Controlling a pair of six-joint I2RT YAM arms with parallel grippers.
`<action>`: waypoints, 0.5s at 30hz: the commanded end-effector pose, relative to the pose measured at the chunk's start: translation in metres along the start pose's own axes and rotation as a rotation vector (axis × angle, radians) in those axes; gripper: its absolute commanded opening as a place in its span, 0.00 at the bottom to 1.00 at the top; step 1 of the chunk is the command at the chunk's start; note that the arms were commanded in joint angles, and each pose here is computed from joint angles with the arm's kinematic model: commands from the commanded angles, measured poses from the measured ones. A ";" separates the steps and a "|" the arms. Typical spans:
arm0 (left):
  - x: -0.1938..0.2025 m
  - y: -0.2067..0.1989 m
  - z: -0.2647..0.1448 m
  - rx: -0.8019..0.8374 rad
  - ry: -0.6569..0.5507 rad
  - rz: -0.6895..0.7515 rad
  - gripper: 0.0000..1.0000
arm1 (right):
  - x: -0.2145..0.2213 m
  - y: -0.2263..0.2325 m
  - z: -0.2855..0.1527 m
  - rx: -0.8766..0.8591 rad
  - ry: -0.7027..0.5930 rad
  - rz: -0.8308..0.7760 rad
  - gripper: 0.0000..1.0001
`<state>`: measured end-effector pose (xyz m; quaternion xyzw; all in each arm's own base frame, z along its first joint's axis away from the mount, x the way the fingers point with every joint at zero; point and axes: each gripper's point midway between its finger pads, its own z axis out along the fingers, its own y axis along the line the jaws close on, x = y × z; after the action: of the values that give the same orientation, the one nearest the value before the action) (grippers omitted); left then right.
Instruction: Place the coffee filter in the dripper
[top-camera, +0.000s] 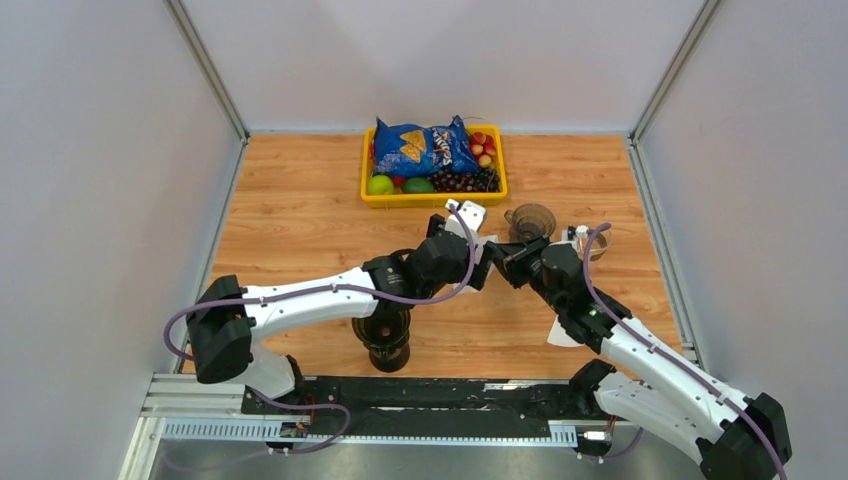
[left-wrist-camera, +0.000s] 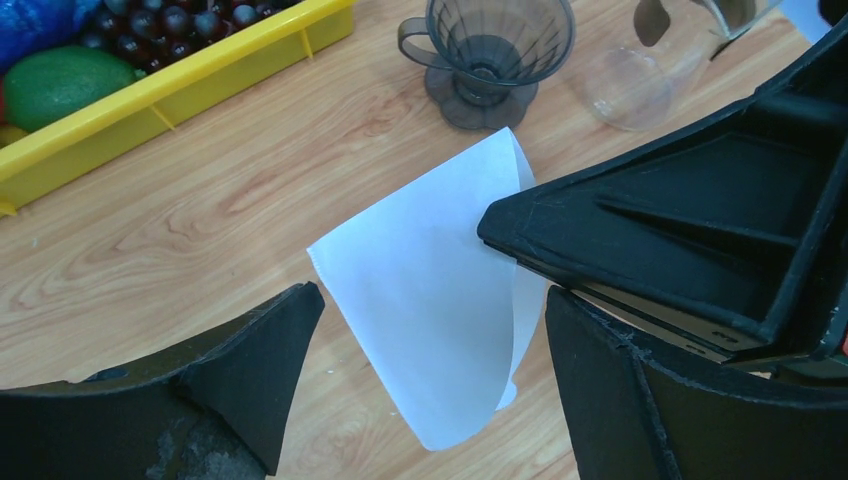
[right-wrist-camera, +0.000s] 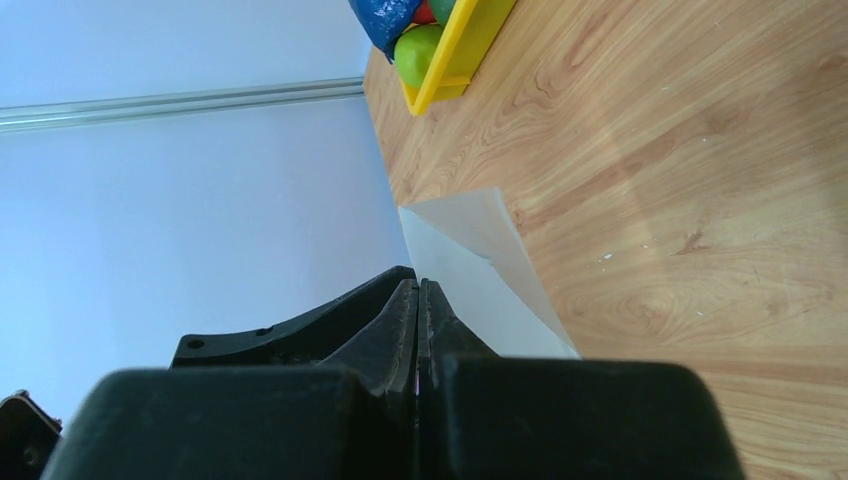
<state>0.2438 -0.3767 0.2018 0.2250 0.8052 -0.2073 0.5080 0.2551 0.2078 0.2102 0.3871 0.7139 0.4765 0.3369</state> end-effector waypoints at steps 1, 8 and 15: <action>-0.014 0.005 0.006 -0.080 -0.072 0.011 0.91 | 0.001 0.020 0.000 -0.036 -0.002 0.041 0.00; -0.003 0.004 0.013 -0.092 -0.052 0.016 0.78 | 0.001 0.026 -0.005 -0.056 0.005 0.048 0.00; -0.004 -0.004 0.016 -0.065 -0.069 0.001 0.50 | 0.004 0.023 -0.006 -0.053 0.016 0.040 0.00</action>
<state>0.2531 -0.3789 0.1830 0.2129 0.8095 -0.1666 0.5213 0.2532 0.2110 0.2078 0.3931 0.7151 0.4766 0.3270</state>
